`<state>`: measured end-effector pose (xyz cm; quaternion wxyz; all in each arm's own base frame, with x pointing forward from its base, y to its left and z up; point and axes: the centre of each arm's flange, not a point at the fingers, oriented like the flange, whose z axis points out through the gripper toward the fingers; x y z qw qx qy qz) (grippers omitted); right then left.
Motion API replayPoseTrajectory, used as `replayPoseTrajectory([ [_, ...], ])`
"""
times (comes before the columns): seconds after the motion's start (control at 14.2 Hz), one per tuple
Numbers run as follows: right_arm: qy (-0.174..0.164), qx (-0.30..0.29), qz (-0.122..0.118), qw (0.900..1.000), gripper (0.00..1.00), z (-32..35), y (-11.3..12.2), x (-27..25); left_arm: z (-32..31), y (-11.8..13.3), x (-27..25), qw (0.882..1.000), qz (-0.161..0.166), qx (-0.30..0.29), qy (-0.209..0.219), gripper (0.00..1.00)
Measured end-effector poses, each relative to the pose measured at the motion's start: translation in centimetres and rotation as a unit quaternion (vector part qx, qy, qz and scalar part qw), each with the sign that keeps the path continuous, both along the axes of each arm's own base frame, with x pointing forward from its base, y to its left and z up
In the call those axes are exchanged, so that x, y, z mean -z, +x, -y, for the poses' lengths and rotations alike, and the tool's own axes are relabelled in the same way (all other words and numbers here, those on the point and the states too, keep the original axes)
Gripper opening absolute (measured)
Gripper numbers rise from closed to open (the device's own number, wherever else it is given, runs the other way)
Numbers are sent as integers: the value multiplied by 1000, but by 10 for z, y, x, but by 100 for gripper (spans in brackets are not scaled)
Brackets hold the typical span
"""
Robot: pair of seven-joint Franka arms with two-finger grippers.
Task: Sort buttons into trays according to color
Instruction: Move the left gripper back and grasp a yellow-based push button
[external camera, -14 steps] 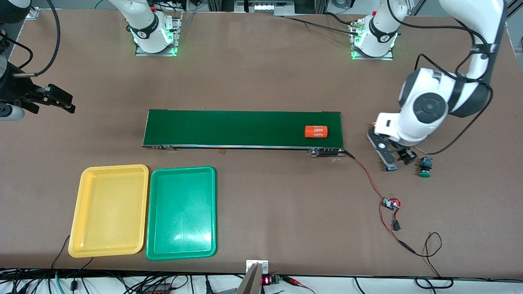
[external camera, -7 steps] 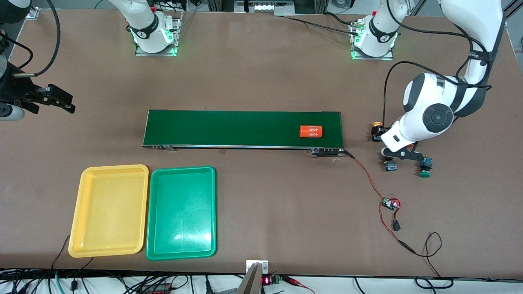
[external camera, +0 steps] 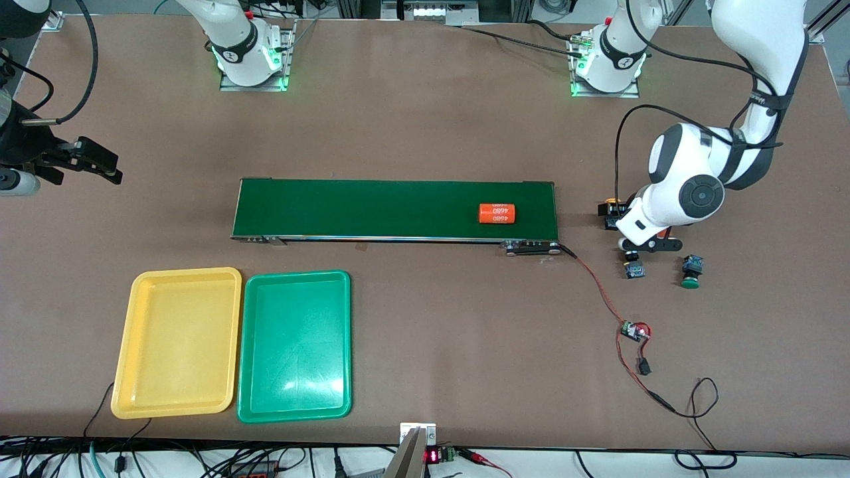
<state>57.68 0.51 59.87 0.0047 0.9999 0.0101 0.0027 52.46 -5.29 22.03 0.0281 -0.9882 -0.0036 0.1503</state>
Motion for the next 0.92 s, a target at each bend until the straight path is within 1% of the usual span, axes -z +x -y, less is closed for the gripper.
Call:
replayPoseTrajectory([
  [0.28, 0, 0, 0, 1000, 100, 0, 0, 0, 5, 0, 24, 1000, 6, 3, -8, 100],
  [0.64, 1, -5, 1, 1000, 100, -6, 0, 0, 5, -4, 46, 1000, -6, 3, -11, 100],
  [0.71, 2, -6, 1, 1000, 100, -7, 0, 0, 5, -5, 49, 1000, -10, 7, -12, 98],
  [0.78, 4, -6, 0, 1000, 100, -8, 0, 1, 6, -7, 51, 1000, -13, 15, -14, 96],
  [0.92, 6, -7, 0, 1000, 100, -10, 1, 1, 7, -7, 50, 999, -15, 26, -17, 74],
])
